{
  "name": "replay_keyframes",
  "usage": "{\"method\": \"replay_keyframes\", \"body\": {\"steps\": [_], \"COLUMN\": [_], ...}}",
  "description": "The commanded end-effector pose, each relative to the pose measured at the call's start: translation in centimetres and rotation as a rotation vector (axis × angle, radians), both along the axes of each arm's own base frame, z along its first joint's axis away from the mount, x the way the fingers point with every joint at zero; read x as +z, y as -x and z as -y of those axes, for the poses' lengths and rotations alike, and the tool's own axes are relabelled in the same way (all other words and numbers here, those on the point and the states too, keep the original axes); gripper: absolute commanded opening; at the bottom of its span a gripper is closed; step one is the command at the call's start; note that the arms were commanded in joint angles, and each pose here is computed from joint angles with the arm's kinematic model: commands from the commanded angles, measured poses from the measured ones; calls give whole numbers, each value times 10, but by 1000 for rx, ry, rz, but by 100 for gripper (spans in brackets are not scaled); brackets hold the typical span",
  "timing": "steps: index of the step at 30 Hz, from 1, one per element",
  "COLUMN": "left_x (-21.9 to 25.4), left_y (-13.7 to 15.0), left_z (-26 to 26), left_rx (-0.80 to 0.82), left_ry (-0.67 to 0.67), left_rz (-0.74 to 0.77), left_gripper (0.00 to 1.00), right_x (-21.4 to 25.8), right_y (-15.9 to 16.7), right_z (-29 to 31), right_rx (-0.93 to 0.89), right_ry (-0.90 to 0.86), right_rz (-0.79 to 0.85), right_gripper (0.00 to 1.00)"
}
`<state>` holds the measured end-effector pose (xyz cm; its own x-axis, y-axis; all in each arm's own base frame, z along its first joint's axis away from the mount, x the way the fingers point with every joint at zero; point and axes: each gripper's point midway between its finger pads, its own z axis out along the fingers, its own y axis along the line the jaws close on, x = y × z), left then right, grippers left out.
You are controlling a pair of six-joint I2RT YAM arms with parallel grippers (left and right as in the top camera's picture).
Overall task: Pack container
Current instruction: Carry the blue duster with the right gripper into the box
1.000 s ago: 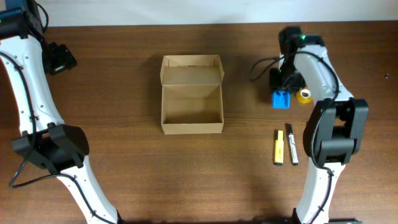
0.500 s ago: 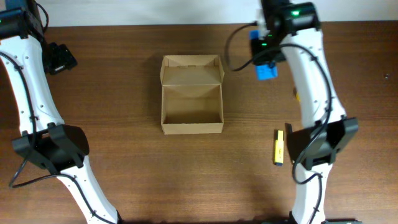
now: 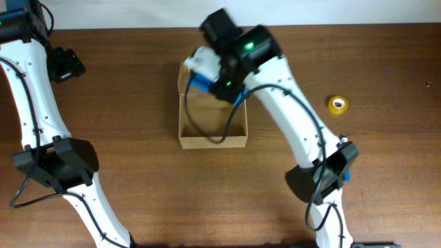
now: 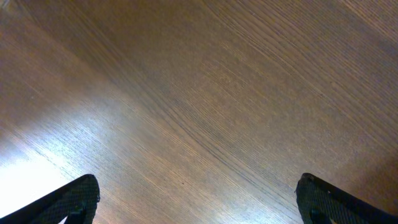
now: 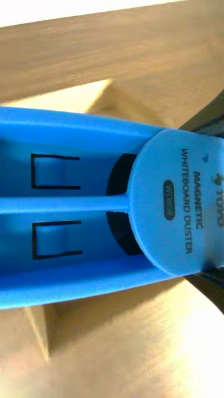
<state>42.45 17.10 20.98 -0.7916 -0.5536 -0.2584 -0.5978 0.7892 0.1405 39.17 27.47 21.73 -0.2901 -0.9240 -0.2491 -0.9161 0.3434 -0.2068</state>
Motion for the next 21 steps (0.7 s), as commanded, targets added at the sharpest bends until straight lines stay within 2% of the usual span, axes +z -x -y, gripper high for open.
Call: {"method": "replay_keyframes", "body": {"steps": [1,7,21], "left_x": [9,9,9], "left_y": [4,4,4], "left_z": [-2,-2,-2], "left_rx": [-8,-8,-8], "left_ry": [-14,-14,-14], "left_rz": [10,11,11], "left_gripper": [100,100,100], "right_x": [12,-7,-112], "right_y": [15,20,40], "right_z": [-21,-25,-7], "right_rx": [247,266,262], "right_ry": [23,51,153], "right_rz": [55,9,-211], "right_gripper": [4,4,4]}}
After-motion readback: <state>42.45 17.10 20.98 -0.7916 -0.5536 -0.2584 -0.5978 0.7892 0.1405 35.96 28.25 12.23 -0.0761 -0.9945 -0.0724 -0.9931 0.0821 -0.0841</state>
